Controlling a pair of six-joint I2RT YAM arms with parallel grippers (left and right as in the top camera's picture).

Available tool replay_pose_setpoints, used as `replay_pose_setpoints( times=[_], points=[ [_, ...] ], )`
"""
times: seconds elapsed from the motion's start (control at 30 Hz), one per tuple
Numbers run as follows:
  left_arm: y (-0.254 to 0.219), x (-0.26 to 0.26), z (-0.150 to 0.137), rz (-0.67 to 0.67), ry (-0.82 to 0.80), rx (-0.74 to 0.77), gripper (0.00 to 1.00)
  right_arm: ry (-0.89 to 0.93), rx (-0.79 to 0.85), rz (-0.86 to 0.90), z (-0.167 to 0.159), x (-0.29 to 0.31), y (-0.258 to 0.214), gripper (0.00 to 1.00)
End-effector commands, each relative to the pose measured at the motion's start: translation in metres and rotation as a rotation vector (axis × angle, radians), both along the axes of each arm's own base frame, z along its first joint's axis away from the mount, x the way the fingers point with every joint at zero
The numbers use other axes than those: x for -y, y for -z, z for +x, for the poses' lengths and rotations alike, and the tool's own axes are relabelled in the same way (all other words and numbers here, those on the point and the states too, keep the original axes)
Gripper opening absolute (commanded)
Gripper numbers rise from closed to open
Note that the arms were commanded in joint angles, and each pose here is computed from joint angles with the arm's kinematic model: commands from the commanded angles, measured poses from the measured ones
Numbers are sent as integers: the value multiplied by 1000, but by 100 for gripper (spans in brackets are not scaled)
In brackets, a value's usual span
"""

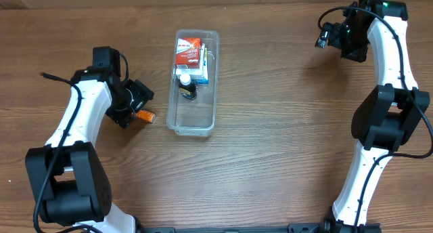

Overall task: Pack container
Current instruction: 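Move left gripper to the orange tube and grasp it, then lift the tube and lower it upright into the container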

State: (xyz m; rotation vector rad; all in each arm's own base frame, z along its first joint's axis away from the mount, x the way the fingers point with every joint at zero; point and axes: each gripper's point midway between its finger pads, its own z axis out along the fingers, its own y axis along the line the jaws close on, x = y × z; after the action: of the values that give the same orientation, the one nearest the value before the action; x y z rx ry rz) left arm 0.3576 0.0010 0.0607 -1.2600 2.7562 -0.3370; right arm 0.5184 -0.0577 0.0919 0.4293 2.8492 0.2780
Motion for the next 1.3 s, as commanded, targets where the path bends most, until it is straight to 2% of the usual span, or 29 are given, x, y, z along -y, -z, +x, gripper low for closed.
replay_pose_setpoints(
  times=[0.0, 0.13, 0.27, 0.3, 0.33, 0.37, 0.47, 0.57, 0.6, 0.77, 0.93, 1.07, 1.13, 1.17, 1.27],
  points=[
    [27, -2, 2, -35, -29, -45, 81, 2, 41, -8, 6, 1, -15, 100],
    [59, 7, 8, -144, 8, -78, 75, 2, 41, -8, 6, 1, -15, 100],
    [66, -1, 7, -162, 14, -103, 70, 2, 41, -8, 6, 1, -15, 100],
    [66, -4, 3, -158, 21, -114, 65, 2, 41, -8, 6, 1, -15, 100],
    [67, -7, -2, -147, 26, -134, 57, 2, 41, -8, 6, 1, -15, 100],
    [69, -12, -13, -112, 49, -174, 54, 2, 41, -8, 6, 1, -15, 100],
    [70, -24, -32, -44, 111, -248, 54, 2, 41, -8, 6, 1, -15, 100],
    [71, -33, -39, 15, 175, -271, 45, 1, 41, -8, 6, 1, -15, 100],
    [72, -44, -40, 73, 175, -280, 43, 2, 41, -8, 6, 1, -15, 100],
    [72, -85, -32, 314, 168, -281, 48, 2, 41, -8, 6, 1, -15, 100],
    [72, -91, -14, 344, 139, -212, 44, 2, 41, -8, 6, 1, -15, 100],
    [72, -91, -10, 349, 140, -195, 32, 2, 41, -8, 6, 1, -15, 100],
    [72, -92, -7, 352, 146, -184, 30, 2, 41, -8, 6, 1, -15, 100],
    [72, -92, -6, 352, 146, -180, 24, 2, 41, -8, 6, 1, -15, 100],
    [69, -88, 0, 332, 173, -159, 24, 1, 41, -8, 6, 1, -15, 100]
  ],
)
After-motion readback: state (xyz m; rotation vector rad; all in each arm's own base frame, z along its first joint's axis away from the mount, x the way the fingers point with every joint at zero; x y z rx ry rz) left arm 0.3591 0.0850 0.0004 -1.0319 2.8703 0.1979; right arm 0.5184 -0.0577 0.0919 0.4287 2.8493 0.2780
